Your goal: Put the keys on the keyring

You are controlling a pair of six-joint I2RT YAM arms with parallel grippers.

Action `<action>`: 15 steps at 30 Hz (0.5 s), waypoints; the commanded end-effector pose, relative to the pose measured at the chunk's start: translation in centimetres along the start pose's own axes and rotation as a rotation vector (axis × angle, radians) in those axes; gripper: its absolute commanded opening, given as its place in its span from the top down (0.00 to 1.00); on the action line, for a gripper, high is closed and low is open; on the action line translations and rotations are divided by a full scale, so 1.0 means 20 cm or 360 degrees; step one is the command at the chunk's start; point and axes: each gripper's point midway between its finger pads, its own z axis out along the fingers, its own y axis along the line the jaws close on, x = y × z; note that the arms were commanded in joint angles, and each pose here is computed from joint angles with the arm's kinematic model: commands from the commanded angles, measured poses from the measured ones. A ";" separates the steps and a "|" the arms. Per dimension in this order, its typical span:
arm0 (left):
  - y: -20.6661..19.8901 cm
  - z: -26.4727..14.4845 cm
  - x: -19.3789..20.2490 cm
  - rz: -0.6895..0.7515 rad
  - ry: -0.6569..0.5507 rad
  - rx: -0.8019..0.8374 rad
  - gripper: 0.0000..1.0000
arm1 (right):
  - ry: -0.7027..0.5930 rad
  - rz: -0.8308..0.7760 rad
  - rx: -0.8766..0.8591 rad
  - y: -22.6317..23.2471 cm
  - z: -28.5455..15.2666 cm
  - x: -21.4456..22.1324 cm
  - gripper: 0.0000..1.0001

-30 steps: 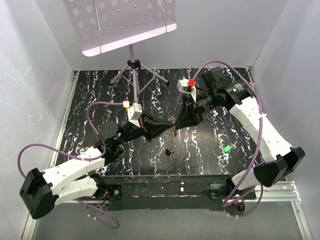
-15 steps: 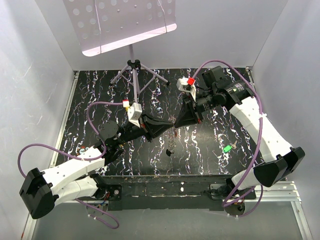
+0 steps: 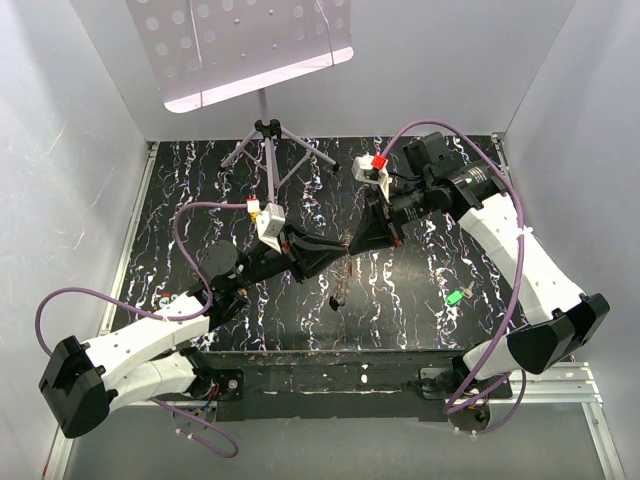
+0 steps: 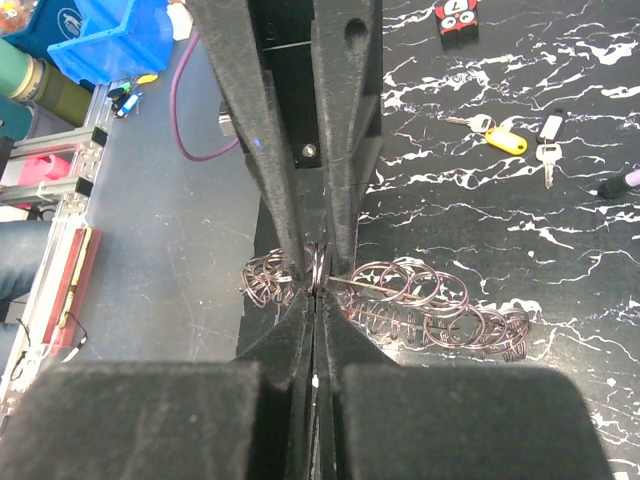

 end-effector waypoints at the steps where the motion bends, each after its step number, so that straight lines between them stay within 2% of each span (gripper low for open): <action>1: -0.01 -0.01 -0.05 -0.0009 -0.0018 -0.0029 0.76 | -0.0011 -0.0022 -0.0003 0.01 0.00 -0.01 0.99; 5: 0.00 -0.03 -0.04 0.0000 0.0032 -0.0056 0.54 | 0.0003 -0.0013 -0.0010 0.01 0.01 0.01 0.99; 8: 0.00 -0.04 -0.05 0.0028 0.0049 -0.0086 0.47 | 0.0006 -0.0012 -0.0018 0.02 0.01 0.02 0.99; 10: 0.01 -0.06 -0.05 0.0052 0.0075 -0.0108 0.39 | 0.0011 -0.0016 -0.0026 0.02 0.01 0.03 0.99; 15: 0.01 -0.12 -0.08 0.0137 0.0180 -0.0189 0.07 | 0.0109 -0.0037 0.0008 0.03 -0.01 0.09 0.99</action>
